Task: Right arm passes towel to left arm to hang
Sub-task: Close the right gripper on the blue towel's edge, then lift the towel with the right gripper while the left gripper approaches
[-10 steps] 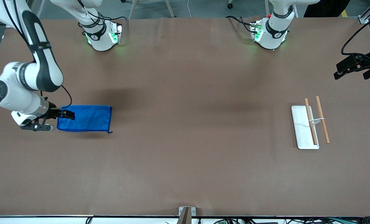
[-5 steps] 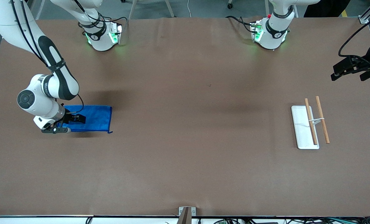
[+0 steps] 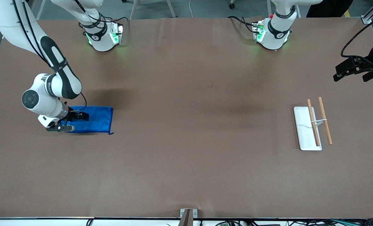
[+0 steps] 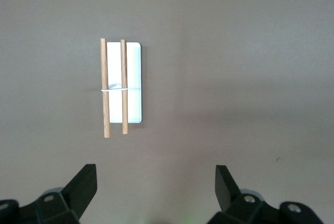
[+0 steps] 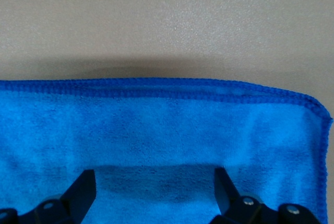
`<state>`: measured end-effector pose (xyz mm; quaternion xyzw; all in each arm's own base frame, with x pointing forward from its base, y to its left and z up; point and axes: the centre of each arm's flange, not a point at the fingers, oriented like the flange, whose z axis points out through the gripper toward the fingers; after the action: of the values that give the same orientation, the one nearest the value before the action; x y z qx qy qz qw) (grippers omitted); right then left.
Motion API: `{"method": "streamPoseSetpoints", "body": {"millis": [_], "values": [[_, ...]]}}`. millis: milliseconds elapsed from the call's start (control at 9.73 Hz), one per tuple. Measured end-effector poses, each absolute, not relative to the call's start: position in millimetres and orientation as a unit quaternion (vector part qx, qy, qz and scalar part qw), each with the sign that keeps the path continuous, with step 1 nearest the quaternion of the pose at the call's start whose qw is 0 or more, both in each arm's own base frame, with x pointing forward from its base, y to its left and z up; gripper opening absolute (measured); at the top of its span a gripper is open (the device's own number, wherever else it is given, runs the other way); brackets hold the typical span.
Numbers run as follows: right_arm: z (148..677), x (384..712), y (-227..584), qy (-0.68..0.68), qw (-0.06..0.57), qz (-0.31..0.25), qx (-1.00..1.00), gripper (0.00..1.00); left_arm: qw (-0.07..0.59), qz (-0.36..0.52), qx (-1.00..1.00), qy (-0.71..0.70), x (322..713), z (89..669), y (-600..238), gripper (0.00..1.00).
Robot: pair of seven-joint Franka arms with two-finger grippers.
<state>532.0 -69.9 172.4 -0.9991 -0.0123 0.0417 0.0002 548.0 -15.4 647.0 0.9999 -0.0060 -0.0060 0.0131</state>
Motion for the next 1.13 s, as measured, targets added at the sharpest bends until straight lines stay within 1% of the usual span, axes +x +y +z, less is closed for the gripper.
{"method": "streamPoseSetpoints", "body": {"millis": [205,308,411,616,719,925,1027,1130], "values": [[172.7,532.2,-71.1,-0.011,0.0,0.04,-0.999,0.84,0.013,-0.006,1.0,-0.007,547.9,647.0,-16.6,1.0],[172.7,532.2,-71.8,-0.011,0.0,0.04,-0.999,0.69,0.013,-0.006,1.0,-0.007,548.0,646.9,-16.5,1.0],[174.3,532.5,-73.8,-0.009,-0.001,0.038,-0.999,0.51,0.013,-0.006,1.0,-0.007,548.1,646.8,-16.4,1.0],[176.4,532.8,-75.9,-0.007,-0.001,0.036,-0.999,0.19,0.013,-0.007,1.0,-0.007,548.2,646.1,-16.3,1.0],[176.5,532.8,-75.9,-0.007,-0.001,0.036,-0.999,0.06,0.013,-0.007,1.0,-0.007,548.2,646.0,-16.3,1.0],[178.4,534.8,-76.0,-0.007,-0.001,0.036,-0.999,0.04,0.013,-0.008,1.0,-0.007,548.7,644.6,-17.0,1.0],[185.0,540.3,-76.2,-0.007,0.0,0.041,-0.999,0.04,0.013,-0.011,1.0,-0.011,549.3,642.1,-20.7,1.0],[203.0,551.7,-75.8,-0.007,0.002,0.055,-0.998,0.04,0.013,-0.014,1.0,-0.018,549.6,638.9,-28.5,1.0]]}}
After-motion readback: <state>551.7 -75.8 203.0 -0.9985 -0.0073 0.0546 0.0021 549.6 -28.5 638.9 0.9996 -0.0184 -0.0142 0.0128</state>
